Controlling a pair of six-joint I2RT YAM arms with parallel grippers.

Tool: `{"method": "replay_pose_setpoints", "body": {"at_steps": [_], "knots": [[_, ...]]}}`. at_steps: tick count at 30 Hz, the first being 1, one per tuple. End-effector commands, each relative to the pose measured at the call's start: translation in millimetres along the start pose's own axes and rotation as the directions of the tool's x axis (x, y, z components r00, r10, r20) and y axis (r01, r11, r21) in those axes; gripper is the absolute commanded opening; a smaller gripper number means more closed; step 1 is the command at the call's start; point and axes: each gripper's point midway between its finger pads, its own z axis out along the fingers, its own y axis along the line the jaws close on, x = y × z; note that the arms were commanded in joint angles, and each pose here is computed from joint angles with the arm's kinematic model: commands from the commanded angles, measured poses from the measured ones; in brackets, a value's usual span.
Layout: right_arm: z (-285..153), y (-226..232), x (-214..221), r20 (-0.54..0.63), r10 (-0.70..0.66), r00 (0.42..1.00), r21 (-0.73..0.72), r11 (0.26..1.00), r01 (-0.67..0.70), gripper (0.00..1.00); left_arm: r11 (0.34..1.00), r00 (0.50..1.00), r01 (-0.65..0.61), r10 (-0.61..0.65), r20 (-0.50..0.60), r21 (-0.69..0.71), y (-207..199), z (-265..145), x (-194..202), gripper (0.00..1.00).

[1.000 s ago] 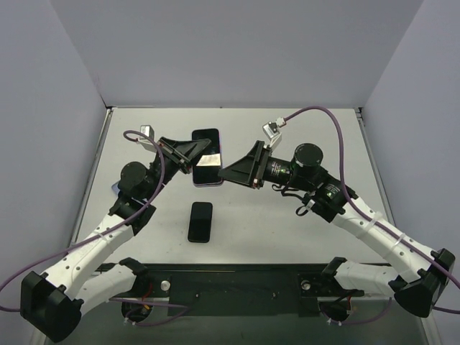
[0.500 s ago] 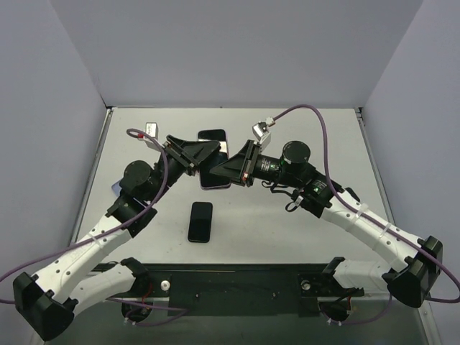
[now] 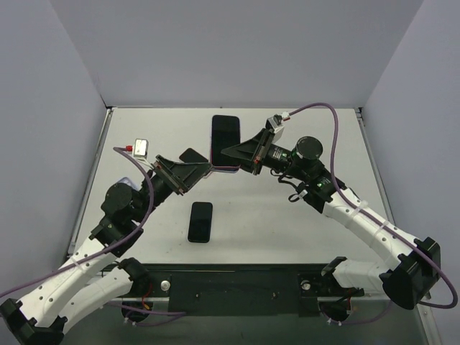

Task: Take the phone out of the phone case
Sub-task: Remove the phone case from the phone.

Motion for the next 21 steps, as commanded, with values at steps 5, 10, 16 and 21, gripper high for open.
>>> {"method": "replay_pose_setpoints", "body": {"at_steps": [5,10,16,21], "knots": [[-18,67,8,0.001,-0.061,0.998,-0.216,0.975,0.06,0.0,0.996,0.998,-0.031,0.035,-0.043,0.084,-16,13,6,0.58],[-21,72,8,0.003,-0.052,0.999,-0.233,0.971,0.051,0.0,0.993,0.999,-0.033,0.037,-0.035,0.109,-19,10,5,0.62],[-27,82,6,0.006,-0.031,1.0,-0.275,0.961,0.031,0.0,0.989,0.996,-0.079,0.084,-0.031,0.125,-21,0,5,0.74],[-28,85,7,-0.001,-0.017,1.0,-0.293,0.956,0.015,0.0,0.983,0.992,-0.12,0.124,-0.026,0.137,-29,-1,3,0.74]]}}
